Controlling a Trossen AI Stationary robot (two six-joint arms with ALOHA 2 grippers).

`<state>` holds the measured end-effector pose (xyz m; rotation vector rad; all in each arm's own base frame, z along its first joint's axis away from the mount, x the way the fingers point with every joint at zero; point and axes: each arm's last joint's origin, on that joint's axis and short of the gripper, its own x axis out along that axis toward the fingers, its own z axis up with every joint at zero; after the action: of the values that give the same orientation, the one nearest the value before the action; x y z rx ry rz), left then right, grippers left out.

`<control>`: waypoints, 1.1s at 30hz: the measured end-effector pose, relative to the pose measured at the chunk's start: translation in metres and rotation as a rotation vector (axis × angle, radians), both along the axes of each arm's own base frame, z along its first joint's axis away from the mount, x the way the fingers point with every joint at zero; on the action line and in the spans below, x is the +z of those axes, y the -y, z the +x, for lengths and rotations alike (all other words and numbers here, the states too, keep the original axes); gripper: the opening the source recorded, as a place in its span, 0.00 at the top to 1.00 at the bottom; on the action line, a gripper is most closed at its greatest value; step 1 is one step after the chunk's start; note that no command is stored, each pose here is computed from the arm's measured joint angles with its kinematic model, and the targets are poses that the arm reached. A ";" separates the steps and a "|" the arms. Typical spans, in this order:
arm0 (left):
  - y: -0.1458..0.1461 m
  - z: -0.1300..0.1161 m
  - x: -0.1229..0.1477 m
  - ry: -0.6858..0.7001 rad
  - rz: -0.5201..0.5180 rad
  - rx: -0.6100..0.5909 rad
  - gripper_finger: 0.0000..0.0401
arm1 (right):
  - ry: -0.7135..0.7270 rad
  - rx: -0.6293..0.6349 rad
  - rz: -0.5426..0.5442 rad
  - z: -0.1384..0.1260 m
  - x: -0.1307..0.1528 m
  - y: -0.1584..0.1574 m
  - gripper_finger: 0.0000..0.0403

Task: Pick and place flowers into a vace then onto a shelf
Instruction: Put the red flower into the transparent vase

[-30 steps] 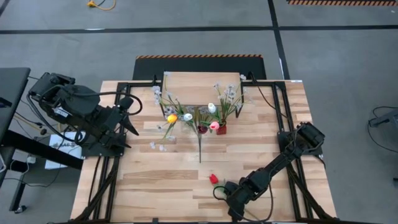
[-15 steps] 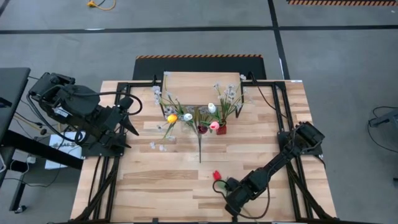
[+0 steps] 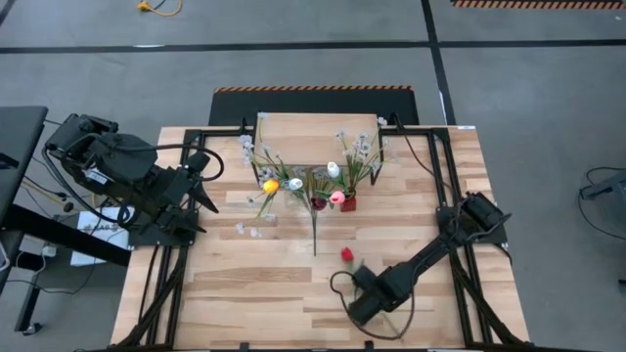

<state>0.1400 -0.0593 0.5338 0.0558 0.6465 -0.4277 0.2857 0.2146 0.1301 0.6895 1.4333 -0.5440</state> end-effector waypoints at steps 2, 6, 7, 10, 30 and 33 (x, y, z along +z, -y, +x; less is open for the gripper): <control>0.000 0.000 0.000 0.000 0.000 0.000 0.52 | -0.026 0.017 -0.058 0.002 0.009 0.000 1.00; 0.000 0.000 0.000 -0.002 -0.004 -0.006 0.52 | -0.034 0.087 -0.056 0.009 0.035 -0.007 1.00; 0.000 0.000 0.000 -0.003 -0.006 -0.009 0.52 | -0.031 0.104 -0.047 0.010 0.042 -0.009 1.00; 0.001 0.000 0.000 -0.005 -0.012 -0.017 0.52 | -0.023 0.154 -0.034 0.014 0.060 -0.016 1.00; 0.001 0.000 0.000 -0.013 -0.028 -0.014 0.52 | 0.359 0.702 -0.004 0.023 0.206 -0.044 1.00; 0.001 0.000 0.000 -0.013 -0.030 -0.013 0.52 | 0.433 0.699 -0.091 0.026 0.224 -0.038 1.00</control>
<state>0.1397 -0.0601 0.5340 0.0286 0.6522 -0.4504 0.3118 0.2525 0.3538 0.1803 1.1296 0.0883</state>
